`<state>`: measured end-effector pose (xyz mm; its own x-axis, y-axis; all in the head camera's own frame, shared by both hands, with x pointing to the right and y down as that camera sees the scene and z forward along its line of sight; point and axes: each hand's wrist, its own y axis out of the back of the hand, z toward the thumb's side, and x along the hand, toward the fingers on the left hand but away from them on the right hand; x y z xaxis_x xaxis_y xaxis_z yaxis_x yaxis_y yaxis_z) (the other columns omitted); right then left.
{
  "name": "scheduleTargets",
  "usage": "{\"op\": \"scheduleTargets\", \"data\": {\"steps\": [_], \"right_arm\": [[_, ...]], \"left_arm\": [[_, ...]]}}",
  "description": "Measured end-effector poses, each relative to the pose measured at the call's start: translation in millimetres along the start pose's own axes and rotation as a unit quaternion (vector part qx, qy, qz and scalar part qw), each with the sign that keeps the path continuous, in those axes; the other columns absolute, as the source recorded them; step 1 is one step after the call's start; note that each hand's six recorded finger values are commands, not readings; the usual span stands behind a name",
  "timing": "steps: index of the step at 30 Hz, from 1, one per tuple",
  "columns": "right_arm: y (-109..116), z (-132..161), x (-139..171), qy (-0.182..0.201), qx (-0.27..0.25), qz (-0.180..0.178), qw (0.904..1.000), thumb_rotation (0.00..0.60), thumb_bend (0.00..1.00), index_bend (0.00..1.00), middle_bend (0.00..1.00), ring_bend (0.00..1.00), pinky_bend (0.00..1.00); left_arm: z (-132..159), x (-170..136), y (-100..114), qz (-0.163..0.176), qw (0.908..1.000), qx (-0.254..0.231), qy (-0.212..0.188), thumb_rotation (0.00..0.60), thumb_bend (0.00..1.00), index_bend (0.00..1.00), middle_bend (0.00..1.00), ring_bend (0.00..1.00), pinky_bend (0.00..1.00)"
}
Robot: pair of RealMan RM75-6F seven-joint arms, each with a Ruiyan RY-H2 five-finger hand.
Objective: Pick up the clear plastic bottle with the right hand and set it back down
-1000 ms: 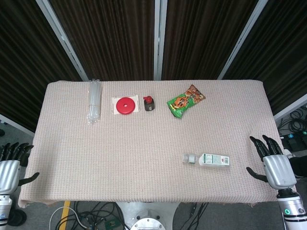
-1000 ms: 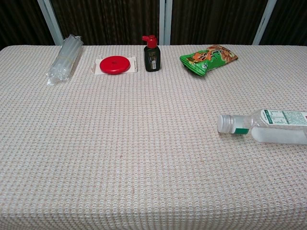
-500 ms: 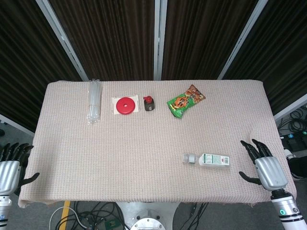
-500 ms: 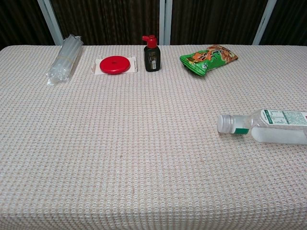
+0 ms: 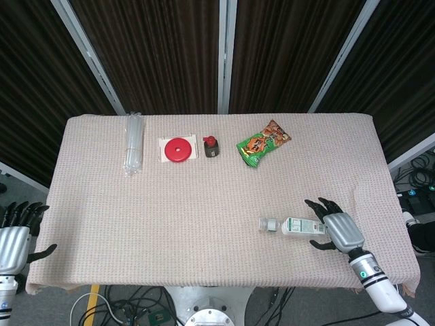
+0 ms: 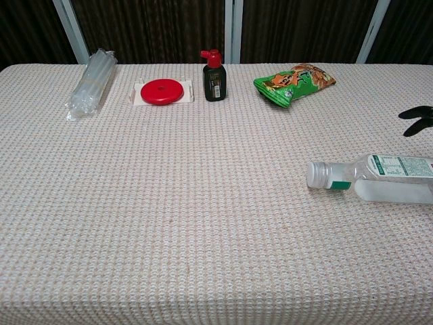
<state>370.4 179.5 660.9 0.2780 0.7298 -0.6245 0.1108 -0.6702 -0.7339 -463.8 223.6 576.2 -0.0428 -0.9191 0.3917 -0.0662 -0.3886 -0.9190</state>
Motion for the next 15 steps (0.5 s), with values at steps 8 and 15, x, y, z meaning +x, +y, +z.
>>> {"op": "scheduleTargets", "data": {"steps": [8, 15], "right_arm": [[-17, 2, -14, 0.005, -0.015, 0.021, 0.9997, 0.6, 0.1, 0.07, 0.23, 0.04, 0.09], [-23, 3, -17, 0.012, -0.018, 0.021, 0.9995, 0.6, 0.1, 0.12, 0.27, 0.07, 0.13]], "left_arm": [[0, 1, 1, -0.001, 1.0, 0.002, -0.001, 0.6, 0.0, 0.21, 0.14, 0.07, 0.03], [1, 2, 1, -0.001, 1.0, 0.003, -0.002, 0.6, 0.0, 0.21, 0.14, 0.07, 0.03]]}}
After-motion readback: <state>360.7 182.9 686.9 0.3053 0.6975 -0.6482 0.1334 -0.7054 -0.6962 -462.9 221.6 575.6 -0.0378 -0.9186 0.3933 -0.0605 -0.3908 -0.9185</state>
